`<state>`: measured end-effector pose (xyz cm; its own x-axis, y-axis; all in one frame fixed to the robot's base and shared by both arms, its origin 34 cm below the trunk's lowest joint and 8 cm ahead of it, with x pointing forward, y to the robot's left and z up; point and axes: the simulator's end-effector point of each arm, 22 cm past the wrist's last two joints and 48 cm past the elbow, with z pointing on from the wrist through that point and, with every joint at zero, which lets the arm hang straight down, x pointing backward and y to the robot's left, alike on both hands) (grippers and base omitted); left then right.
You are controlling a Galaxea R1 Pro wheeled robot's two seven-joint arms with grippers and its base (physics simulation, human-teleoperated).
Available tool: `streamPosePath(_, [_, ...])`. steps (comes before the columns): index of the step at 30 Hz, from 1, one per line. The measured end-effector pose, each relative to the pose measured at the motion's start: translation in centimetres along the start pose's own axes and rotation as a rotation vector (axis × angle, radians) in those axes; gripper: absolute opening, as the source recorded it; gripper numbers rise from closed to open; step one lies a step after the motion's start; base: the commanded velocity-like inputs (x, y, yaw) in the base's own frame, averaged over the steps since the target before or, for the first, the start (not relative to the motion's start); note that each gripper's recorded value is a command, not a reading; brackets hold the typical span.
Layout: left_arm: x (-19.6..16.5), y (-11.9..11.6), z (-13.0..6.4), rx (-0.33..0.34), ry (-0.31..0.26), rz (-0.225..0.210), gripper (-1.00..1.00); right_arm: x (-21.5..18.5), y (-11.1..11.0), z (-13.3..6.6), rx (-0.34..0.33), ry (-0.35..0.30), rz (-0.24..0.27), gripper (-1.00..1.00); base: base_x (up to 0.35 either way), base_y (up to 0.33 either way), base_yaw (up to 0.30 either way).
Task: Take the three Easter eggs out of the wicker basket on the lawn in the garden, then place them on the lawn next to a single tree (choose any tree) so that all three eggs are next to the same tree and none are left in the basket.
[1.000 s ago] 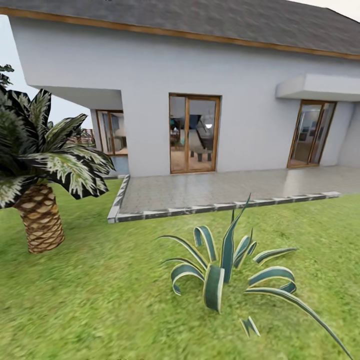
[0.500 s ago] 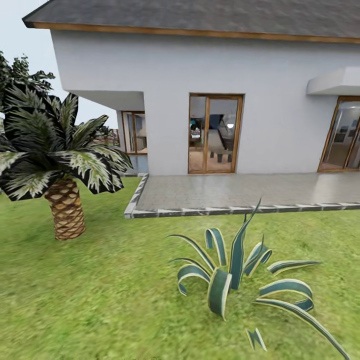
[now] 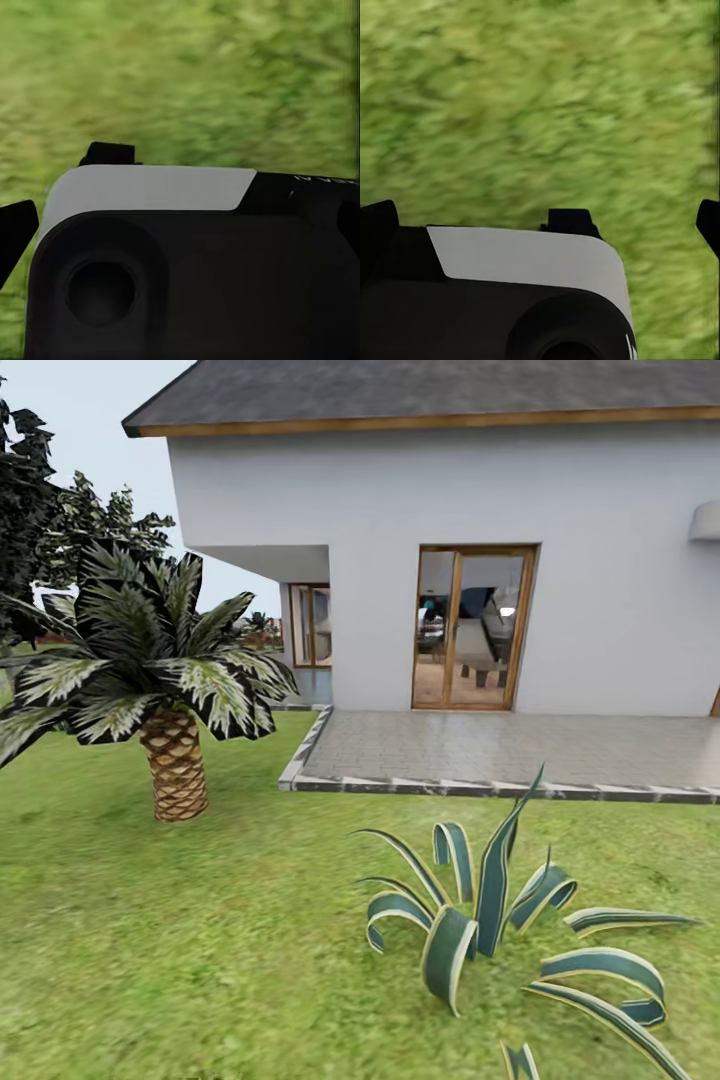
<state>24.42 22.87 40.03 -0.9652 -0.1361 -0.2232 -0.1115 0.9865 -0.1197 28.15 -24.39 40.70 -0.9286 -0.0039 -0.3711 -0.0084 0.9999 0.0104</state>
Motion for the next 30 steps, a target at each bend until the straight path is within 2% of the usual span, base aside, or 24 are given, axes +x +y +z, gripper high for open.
streamPosePath(21, [-0.01,0.03,0.0,0.0,0.0,0.0,1.0,0.0,-0.02,0.0,0.0,0.0,0.0,1.0,0.001,-0.296,0.016])
streamPosePath(30, [0.0,0.03,-0.01,0.0,0.0,0.0,1.0,0.0,-0.01,-0.01,0.0,0.0,0.0,1.0,0.079,-0.296,0.0])
